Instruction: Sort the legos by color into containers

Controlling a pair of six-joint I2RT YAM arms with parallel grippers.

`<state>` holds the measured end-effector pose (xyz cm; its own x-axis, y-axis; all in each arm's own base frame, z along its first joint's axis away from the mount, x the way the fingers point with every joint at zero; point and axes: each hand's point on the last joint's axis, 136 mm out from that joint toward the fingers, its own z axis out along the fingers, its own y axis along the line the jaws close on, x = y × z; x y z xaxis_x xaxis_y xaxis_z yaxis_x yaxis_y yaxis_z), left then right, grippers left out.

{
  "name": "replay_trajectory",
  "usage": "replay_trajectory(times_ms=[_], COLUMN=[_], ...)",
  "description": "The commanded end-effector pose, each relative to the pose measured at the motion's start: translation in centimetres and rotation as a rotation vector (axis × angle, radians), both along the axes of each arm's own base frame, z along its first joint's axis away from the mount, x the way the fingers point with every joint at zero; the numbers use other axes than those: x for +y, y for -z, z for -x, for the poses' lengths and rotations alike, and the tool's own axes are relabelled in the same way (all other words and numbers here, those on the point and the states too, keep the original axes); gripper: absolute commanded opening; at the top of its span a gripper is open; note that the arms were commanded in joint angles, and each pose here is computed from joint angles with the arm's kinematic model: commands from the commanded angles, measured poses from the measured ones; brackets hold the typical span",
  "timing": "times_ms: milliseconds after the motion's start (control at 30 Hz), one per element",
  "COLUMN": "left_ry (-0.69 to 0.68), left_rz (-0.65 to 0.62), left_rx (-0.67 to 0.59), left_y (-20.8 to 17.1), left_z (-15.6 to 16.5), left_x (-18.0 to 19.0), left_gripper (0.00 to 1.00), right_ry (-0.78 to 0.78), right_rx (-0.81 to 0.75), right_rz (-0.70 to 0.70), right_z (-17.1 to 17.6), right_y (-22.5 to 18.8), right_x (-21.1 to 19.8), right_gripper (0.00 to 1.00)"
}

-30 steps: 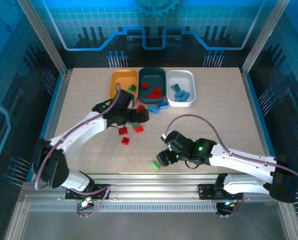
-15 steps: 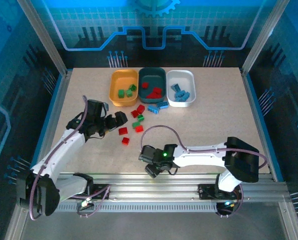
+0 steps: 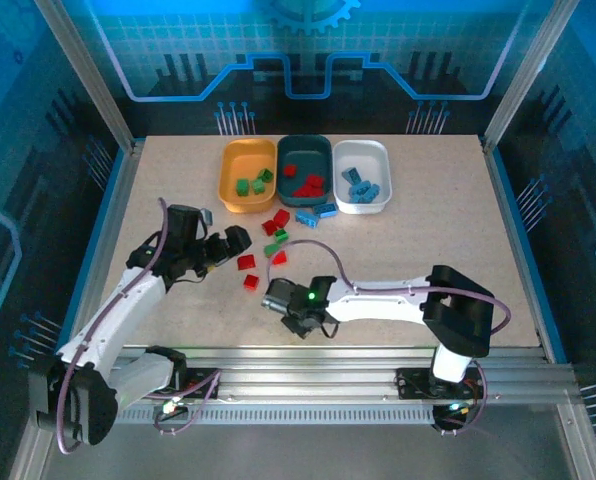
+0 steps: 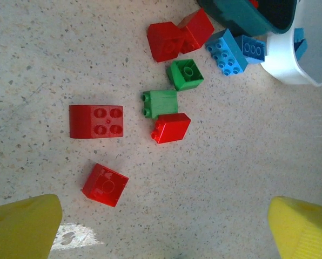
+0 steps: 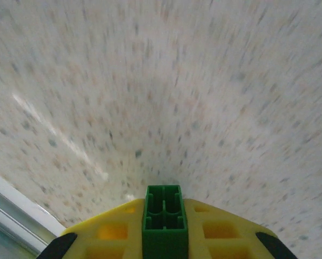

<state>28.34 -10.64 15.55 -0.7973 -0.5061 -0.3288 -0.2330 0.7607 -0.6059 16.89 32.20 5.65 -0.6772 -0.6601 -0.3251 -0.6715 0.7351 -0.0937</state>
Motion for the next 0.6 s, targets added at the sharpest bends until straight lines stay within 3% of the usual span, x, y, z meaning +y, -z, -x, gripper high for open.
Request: replay_trajectory(times_ms=[0, 133, 267, 433, 567], left_ry=[-0.114, -0.210, -0.211, -0.180, -0.144], left_rz=[0.014, 0.132, 0.191, 0.221, 0.226], left_rx=[0.006, 0.045, 0.084, 0.109, 0.122], left_y=[0.2, 1.8, 3.6, 5.2, 5.7], left_z=[0.0, -0.1, 0.4, 1.0, 1.1], left_x=[2.1, 3.5, 3.1, 2.5, 2.1], left_gripper=[0.99, 0.99, 0.99, 0.99, 0.99], right_ry=[0.037, 0.102, 0.129, 0.127, 0.106], right_rx=[-0.148, -0.234, -0.271, -0.309, -0.320], right_rz=[-0.129, -0.289, -0.350, -0.418, -0.447], right_z=[-6.0, -14.7, -22.8, -30.0, -33.8], right_y=[-6.7, -10.7, -11.1, -11.3, -10.7], right_x=[2.0, 5.3, 8.1, 10.5, 11.7], right_gripper=[0.15, 0.14, 0.13, 0.12, 0.13])
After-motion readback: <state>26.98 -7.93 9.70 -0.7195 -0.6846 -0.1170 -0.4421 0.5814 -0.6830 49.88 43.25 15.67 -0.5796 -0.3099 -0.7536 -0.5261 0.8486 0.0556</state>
